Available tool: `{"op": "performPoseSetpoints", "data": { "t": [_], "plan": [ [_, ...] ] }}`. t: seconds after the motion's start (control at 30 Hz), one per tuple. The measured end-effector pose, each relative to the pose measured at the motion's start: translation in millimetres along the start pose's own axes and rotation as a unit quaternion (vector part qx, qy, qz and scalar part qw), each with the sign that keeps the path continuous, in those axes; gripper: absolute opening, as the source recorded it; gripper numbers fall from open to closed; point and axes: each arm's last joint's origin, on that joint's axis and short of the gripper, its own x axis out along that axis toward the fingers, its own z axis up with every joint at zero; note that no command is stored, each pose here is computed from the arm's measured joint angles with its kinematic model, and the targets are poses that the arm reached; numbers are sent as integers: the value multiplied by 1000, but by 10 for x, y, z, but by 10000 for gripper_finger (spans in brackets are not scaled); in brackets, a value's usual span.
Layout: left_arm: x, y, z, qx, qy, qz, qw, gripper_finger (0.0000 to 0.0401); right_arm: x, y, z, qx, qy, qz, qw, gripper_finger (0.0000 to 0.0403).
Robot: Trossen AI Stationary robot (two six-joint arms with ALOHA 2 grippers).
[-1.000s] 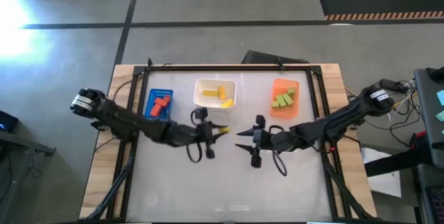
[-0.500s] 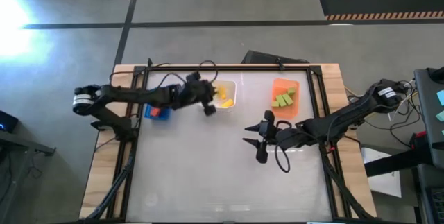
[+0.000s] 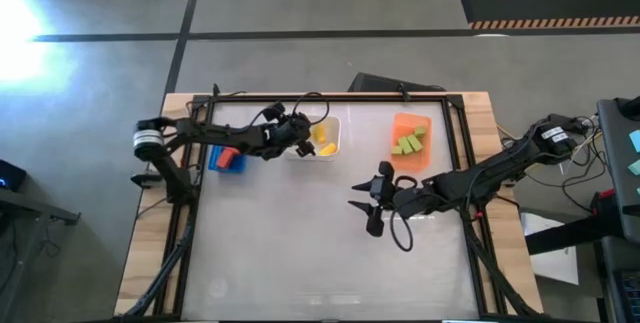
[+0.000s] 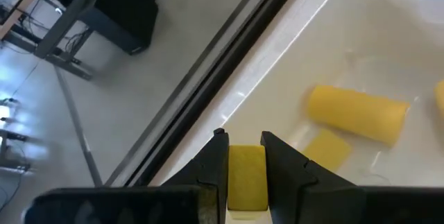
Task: Sort & place blocks by color
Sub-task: Put the yellow block into the white bin, then return to Home Position
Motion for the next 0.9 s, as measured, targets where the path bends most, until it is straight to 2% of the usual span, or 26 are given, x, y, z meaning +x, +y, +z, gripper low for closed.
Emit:
{"op": "performPoseSetpoints", "data": {
  "t": [0.4, 0.63, 0.9],
  "plan": [
    [84, -77, -60, -2, 14, 2, 1000, 46, 0, 0, -1, 0, 0, 0, 1000, 180],
    [84, -77, -61, -2, 14, 3, 1000, 82, 0, 0, -1, 0, 0, 0, 1000, 180],
    [83, -79, -65, -2, 14, 2, 1000, 88, 0, 0, -1, 0, 0, 0, 1000, 180]
  ]
}}
